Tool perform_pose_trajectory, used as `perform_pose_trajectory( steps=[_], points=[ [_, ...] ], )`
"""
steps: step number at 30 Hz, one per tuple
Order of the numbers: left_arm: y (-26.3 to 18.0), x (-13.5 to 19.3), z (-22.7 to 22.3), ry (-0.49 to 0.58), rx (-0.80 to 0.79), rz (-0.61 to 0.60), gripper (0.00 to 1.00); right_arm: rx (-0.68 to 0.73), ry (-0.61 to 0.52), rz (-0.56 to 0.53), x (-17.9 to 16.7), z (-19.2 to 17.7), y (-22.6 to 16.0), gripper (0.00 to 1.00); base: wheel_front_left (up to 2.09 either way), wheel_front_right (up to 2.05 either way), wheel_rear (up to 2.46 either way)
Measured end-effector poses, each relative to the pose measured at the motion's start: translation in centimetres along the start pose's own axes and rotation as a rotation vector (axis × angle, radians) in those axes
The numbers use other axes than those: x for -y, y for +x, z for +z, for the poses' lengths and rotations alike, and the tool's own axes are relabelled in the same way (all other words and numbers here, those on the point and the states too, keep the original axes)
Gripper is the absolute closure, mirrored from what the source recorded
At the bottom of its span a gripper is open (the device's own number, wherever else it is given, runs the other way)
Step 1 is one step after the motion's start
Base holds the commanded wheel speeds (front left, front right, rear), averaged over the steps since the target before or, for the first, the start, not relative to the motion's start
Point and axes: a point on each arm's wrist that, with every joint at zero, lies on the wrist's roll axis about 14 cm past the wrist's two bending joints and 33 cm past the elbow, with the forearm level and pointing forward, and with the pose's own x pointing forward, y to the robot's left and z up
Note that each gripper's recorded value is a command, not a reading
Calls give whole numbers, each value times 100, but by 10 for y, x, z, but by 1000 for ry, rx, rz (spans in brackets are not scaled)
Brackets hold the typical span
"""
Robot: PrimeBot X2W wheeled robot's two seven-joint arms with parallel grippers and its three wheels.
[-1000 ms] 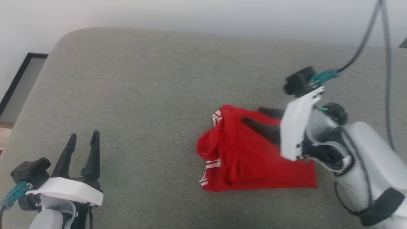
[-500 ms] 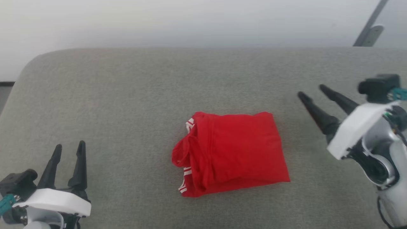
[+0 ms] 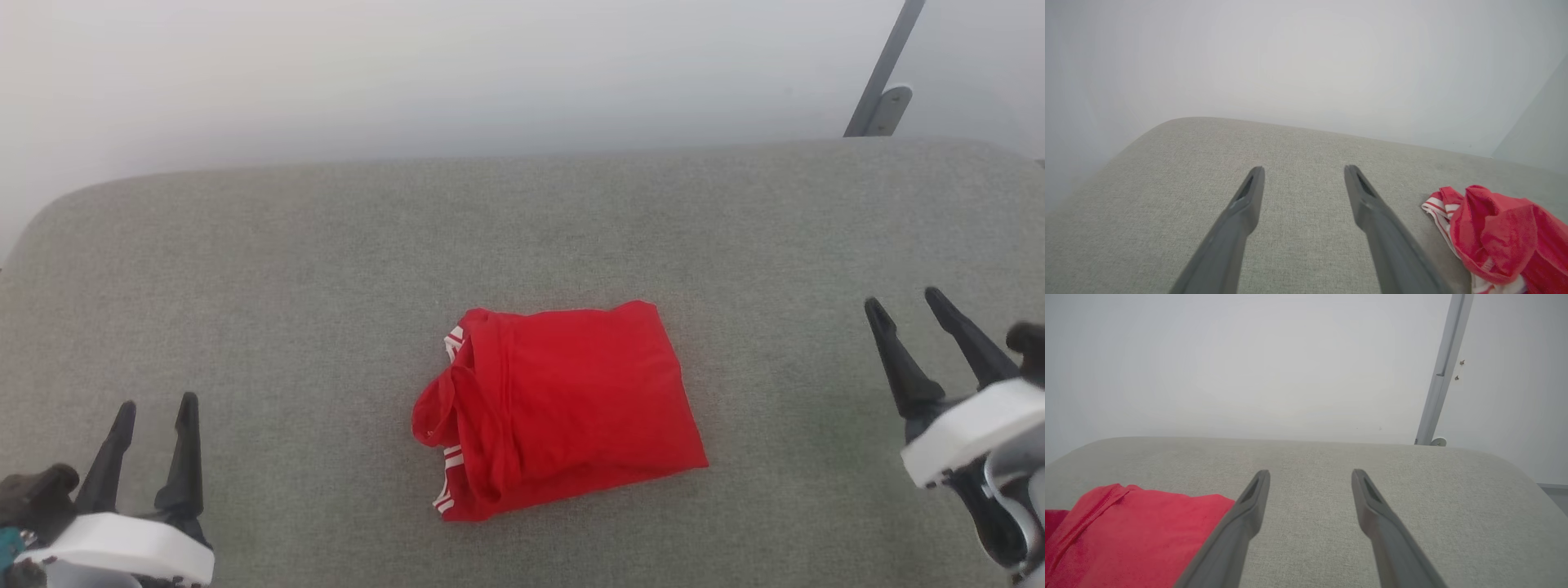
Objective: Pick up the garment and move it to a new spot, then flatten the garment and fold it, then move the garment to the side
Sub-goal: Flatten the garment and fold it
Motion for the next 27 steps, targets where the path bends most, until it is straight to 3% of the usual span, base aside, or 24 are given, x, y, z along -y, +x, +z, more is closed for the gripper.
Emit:
perform_pose_trajectory(
  steps=[10, 27],
  points=[
    [-10, -10, 2, 24, 3, 20, 0, 19, 11, -67, 15, -13, -21, 0, 0, 0, 0],
    [-15, -16, 7, 48, 17, 31, 0, 26, 43, -90, 17, -19, -31, 0, 0, 0, 0]
  ],
)
